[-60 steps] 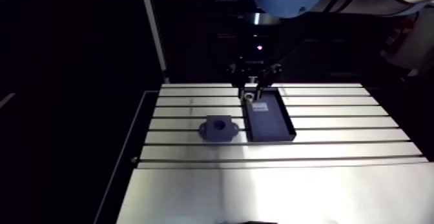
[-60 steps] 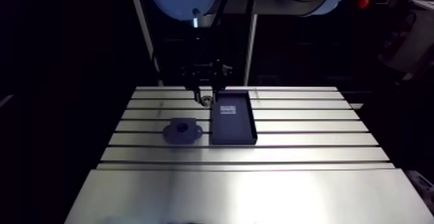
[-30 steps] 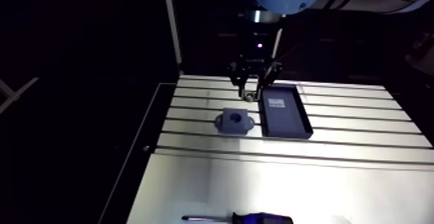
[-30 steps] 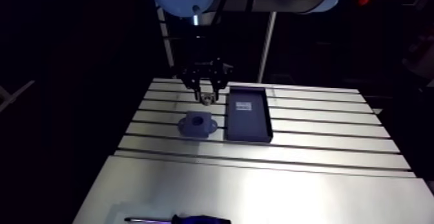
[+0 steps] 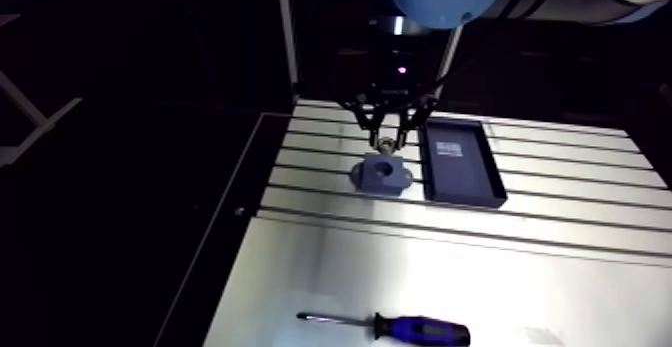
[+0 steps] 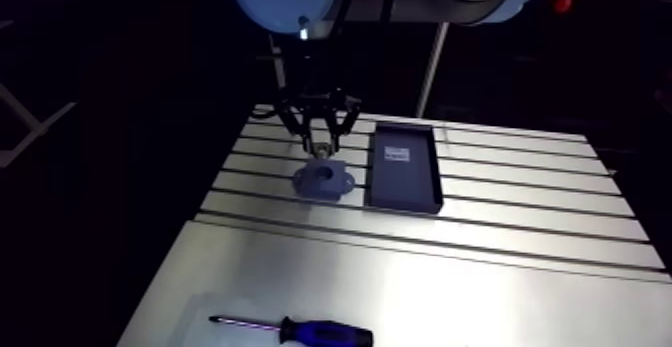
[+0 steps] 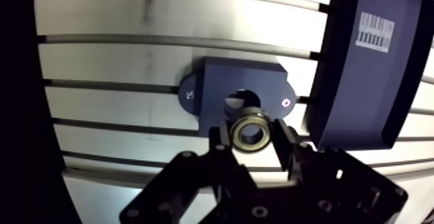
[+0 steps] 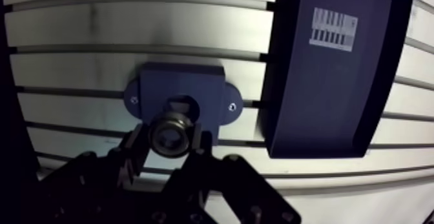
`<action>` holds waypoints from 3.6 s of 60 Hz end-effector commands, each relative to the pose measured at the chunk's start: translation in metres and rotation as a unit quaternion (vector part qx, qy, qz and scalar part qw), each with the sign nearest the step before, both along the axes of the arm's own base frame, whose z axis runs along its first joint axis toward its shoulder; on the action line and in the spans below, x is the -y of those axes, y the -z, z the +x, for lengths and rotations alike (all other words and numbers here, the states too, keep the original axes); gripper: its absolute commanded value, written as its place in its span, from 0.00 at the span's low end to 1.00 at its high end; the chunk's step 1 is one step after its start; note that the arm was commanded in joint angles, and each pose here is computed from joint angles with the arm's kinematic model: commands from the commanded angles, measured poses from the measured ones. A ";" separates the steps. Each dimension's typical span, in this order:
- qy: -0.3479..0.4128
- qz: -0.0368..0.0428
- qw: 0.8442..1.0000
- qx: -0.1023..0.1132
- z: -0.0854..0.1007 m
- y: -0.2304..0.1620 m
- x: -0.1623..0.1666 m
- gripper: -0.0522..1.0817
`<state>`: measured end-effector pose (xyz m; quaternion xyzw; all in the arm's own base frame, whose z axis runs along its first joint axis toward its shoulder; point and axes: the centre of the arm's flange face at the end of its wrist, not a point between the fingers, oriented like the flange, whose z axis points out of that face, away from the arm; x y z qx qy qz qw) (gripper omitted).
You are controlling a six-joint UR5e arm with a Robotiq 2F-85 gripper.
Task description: Pick up the bearing and press it into the housing until flush.
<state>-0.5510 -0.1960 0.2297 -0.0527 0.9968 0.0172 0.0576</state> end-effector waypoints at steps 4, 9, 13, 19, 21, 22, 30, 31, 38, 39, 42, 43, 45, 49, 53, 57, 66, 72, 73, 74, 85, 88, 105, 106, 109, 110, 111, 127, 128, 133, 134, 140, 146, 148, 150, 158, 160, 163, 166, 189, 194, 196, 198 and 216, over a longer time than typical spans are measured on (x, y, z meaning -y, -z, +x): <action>-0.009 -0.002 1.000 -0.010 0.001 0.012 0.007 0.70; -0.011 0.000 1.000 -0.012 0.003 0.015 0.006 0.70; -0.010 0.000 1.000 -0.011 0.003 0.015 0.005 0.70; -0.011 0.000 1.000 -0.011 0.005 0.017 0.005 0.70; -0.011 0.000 1.000 -0.011 0.005 0.018 0.005 0.70; -0.011 0.000 1.000 -0.011 0.005 0.018 0.005 0.70; -0.013 0.001 1.000 -0.010 0.007 0.021 0.005 0.70; -0.013 0.001 1.000 -0.010 0.007 0.021 0.005 0.70; -0.012 0.001 1.000 -0.009 0.007 0.022 0.006 0.70; -0.012 0.001 1.000 -0.009 0.007 0.022 0.006 0.70; -0.012 0.001 1.000 -0.008 0.008 0.023 0.005 0.70; -0.012 0.001 1.000 -0.008 0.008 0.023 0.005 0.70; -0.012 0.001 1.000 -0.007 0.008 0.024 0.005 0.70; -0.012 0.002 1.000 -0.006 0.009 0.025 0.004 0.70; -0.013 0.002 1.000 -0.005 0.009 0.026 0.004 0.70; -0.013 0.002 1.000 -0.004 0.008 0.027 0.004 0.70; -0.012 0.002 1.000 -0.003 0.007 0.028 0.001 0.70; -0.012 0.002 1.000 -0.002 0.008 0.029 0.001 0.70; -0.012 0.002 1.000 -0.002 0.008 0.029 0.001 0.70; -0.012 0.002 1.000 -0.002 0.007 0.029 0.000 0.70; -0.011 0.002 1.000 -0.002 0.007 0.029 -0.001 0.70; -0.011 0.002 1.000 -0.002 0.007 0.029 -0.001 0.70; -0.010 0.002 1.000 0.002 0.007 0.034 -0.001 0.70; -0.010 0.002 1.000 0.002 0.007 0.034 -0.001 0.70; -0.010 0.002 1.000 0.002 0.007 0.034 -0.001 0.70; -0.010 0.002 1.000 0.001 0.007 0.034 -0.001 0.70; -0.010 0.002 1.000 0.001 0.007 0.034 -0.001 0.70; -0.011 0.000 1.000 -0.013 0.005 0.037 -0.001 0.70; -0.011 0.000 1.000 -0.013 0.005 0.037 -0.001 0.70; -0.011 0.001 1.000 -0.012 0.005 0.038 -0.001 0.70; -0.011 0.001 1.000 -0.012 0.005 0.038 -0.001 0.70; -0.011 0.001 1.000 -0.012 0.005 0.038 -0.001 0.70; -0.011 0.000 1.000 -0.012 0.005 0.038 -0.001 0.70; -0.011 0.000 1.000 -0.011 0.005 0.038 -0.001 0.70; -0.011 0.000 1.000 -0.011 0.005 0.038 -0.001 0.70; -0.011 0.000 1.000 -0.011 0.005 0.038 -0.001 0.70; -0.011 0.000 1.000 -0.011 0.006 0.039 -0.001 0.70; -0.011 0.000 1.000 -0.010 0.006 0.039 -0.001 0.70; -0.011 0.000 1.000 -0.010 0.006 0.040 -0.001 0.70; -0.010 0.000 1.000 -0.006 0.008 0.043 -0.002 0.70; -0.010 0.000 1.000 -0.006 0.008 0.043 -0.002 0.70; -0.010 0.000 1.000 -0.006 0.008 0.043 -0.002 0.70; -0.010 0.000 1.000 -0.005 0.008 0.043 -0.002 0.70; -0.010 0.001 1.000 -0.005 0.008 0.043 -0.002 0.70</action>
